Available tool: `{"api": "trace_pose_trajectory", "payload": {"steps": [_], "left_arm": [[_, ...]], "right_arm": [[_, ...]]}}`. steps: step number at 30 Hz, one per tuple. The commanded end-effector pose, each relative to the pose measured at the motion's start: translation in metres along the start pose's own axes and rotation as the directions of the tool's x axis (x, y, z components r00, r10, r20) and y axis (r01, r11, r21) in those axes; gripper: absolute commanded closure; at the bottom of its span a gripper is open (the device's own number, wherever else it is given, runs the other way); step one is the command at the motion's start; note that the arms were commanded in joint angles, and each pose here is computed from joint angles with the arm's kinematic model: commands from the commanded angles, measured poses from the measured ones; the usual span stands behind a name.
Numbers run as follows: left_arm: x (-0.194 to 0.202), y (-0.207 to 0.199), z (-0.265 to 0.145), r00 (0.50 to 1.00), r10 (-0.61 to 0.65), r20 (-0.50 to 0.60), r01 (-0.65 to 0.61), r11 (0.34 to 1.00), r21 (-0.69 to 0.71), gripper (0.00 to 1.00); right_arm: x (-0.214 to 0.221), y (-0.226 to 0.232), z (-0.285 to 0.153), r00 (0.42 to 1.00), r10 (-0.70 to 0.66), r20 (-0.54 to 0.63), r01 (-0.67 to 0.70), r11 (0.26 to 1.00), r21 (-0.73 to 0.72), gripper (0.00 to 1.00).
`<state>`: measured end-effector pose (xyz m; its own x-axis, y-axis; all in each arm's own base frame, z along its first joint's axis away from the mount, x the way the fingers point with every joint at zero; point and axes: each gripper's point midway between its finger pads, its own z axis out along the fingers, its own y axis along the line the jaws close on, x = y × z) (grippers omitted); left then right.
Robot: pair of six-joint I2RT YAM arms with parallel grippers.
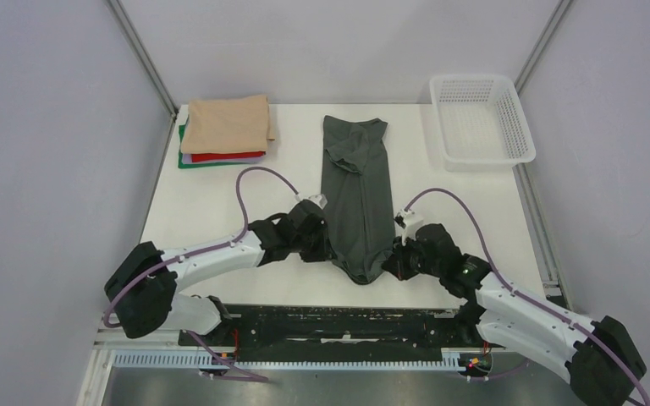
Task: Fold and stack the t-shirts
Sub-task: Fold the folded rectangular tshirt in 1/3 of the way
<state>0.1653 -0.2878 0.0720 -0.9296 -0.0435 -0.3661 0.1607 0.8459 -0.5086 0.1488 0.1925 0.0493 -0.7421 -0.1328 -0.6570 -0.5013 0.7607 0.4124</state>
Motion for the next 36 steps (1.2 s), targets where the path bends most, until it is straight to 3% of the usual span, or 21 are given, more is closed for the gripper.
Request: {"api": "trace_pose_trajectory", "payload": {"steps": [1, 10, 16, 23, 36], "left_arm": [[-0.055, -0.004, -0.002, 0.992, -0.032, 0.123, 0.032, 0.999, 0.0, 0.98], [-0.149, 0.0, 0.013, 0.969, -0.081, 0.235, 0.079, 0.997, 0.02, 0.98], [-0.199, 0.008, 0.026, 0.96, -0.08, 0.269, 0.082, 0.997, 0.004, 0.98], [-0.239, 0.016, 0.047, 0.959, -0.069, 0.275, 0.079, 0.997, -0.025, 0.98], [-0.275, 0.044, 0.069, 0.956, -0.078, 0.283, 0.106, 0.991, -0.083, 0.94]], "right_arm": [[-0.065, -0.002, 0.0, 0.987, -0.084, 0.135, 0.07, 0.992, 0.105, 1.0], [-0.148, -0.03, 0.016, 0.965, -0.131, 0.227, 0.068, 0.962, 0.266, 1.0], [-0.189, -0.054, 0.031, 0.958, -0.108, 0.266, 0.035, 0.964, 0.265, 1.0], [-0.224, -0.079, 0.044, 0.95, -0.127, 0.284, 0.039, 0.955, 0.295, 1.0], [-0.247, -0.116, 0.078, 0.958, -0.098, 0.27, 0.017, 0.958, 0.287, 1.0]]}}
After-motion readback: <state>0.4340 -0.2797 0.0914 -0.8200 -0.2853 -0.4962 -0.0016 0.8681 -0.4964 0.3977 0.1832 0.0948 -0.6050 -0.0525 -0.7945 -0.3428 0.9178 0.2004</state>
